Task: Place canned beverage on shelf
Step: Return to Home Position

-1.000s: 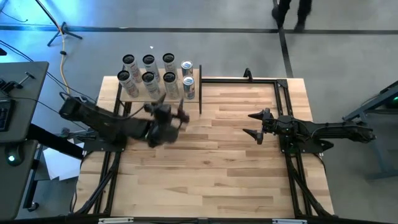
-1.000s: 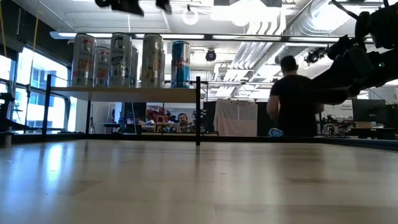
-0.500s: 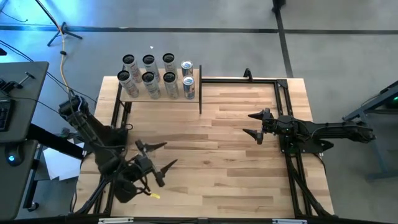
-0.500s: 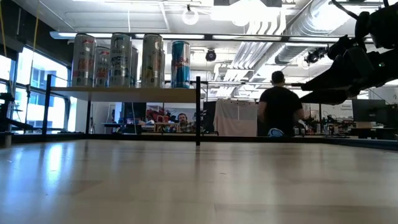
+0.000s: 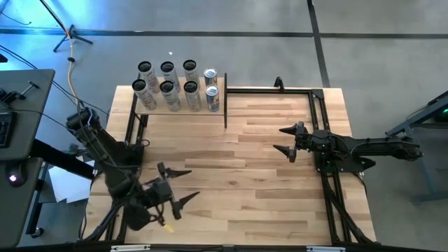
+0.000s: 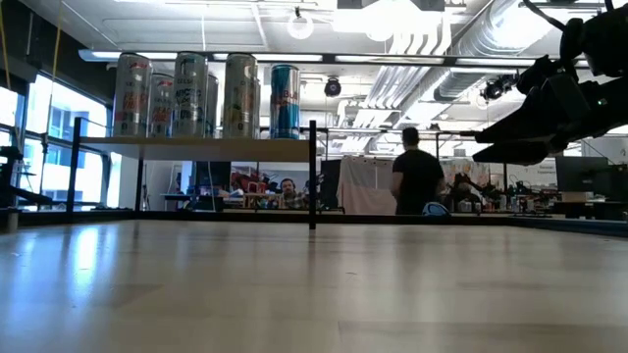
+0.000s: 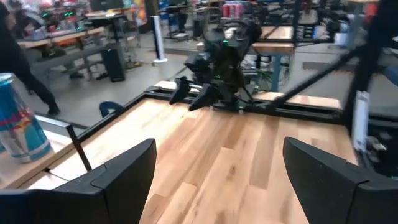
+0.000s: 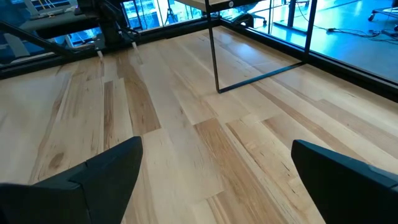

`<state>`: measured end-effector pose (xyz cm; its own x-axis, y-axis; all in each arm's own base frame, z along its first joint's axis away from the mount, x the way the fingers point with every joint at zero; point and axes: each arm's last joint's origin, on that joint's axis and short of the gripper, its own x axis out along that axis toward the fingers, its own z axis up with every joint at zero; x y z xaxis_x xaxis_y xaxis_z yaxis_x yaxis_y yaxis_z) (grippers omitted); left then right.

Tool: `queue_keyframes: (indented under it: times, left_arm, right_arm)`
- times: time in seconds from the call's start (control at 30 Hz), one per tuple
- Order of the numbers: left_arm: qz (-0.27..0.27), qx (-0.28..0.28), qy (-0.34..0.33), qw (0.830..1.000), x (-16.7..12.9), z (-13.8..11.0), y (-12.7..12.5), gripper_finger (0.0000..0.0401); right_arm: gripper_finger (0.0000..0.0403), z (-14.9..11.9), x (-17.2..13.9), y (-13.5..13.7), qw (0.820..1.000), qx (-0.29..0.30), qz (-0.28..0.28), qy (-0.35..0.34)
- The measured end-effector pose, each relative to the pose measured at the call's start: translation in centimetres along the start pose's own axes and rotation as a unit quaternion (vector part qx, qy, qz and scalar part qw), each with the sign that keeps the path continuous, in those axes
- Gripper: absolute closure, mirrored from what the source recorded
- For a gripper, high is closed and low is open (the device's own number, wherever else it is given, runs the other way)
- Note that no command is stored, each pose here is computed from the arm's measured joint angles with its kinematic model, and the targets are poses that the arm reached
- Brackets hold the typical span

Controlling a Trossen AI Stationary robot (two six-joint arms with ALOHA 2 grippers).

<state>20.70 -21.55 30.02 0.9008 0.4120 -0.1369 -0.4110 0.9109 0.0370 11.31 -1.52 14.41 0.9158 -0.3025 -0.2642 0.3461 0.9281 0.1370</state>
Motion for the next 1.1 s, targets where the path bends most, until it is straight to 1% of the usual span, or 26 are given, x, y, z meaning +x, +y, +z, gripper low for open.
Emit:
queue_keyframes:
  times: [0.17,0.27,0.43,0.5,0.6,0.73,0.9,1.1]
  left_arm:
    - [0.02,-0.035,0.0,0.999,2.5,0.2,0.1,0.0082]
    - [0.028,-0.056,0.003,0.998,4.1,0.6,0.6,0.0082]
    - [0.024,-0.065,0.022,0.997,6.5,0.8,1.7,0.0085]
    - [0.017,-0.068,0.031,0.997,7.3,0.8,2.1,0.0092]
    - [0.02,-0.077,0.035,0.996,8.2,1.3,2.9,0.0113]
    - [0.031,-0.095,0.031,0.994,8.6,2.6,4.9,0.0147]
    - [0.006,-0.108,0.055,0.993,8.9,4.3,8.4,0.0182]
    - [0.013,-0.117,0.08,0.99,9.4,5.1,11.7,0.0213]
  right_arm:
    - [0.0003,0.0,0.0,0.0,1.0,0.0,0.0,0.0]
    - [0.0003,0.0,0.0,0.0,1.0,0.0,0.0,0.0]
    - [0.0003,0.0,0.0,0.0,1.0,0.0,0.0,0.0]
    - [0.0003,0.0,0.0,0.0,1.0,0.0,0.0,0.0]
    - [0.0003,0.0,0.0,0.0,1.0,0.0,0.0,0.0]
    - [0.0003,0.0,0.0,0.0,1.0,0.0,0.0,0.0]
    - [0.0003,0.0,0.0,0.0,1.0,0.0,0.0,0.0]
    - [0.0003,0.0,0.0,0.0,1.0,0.0,0.0,0.0]
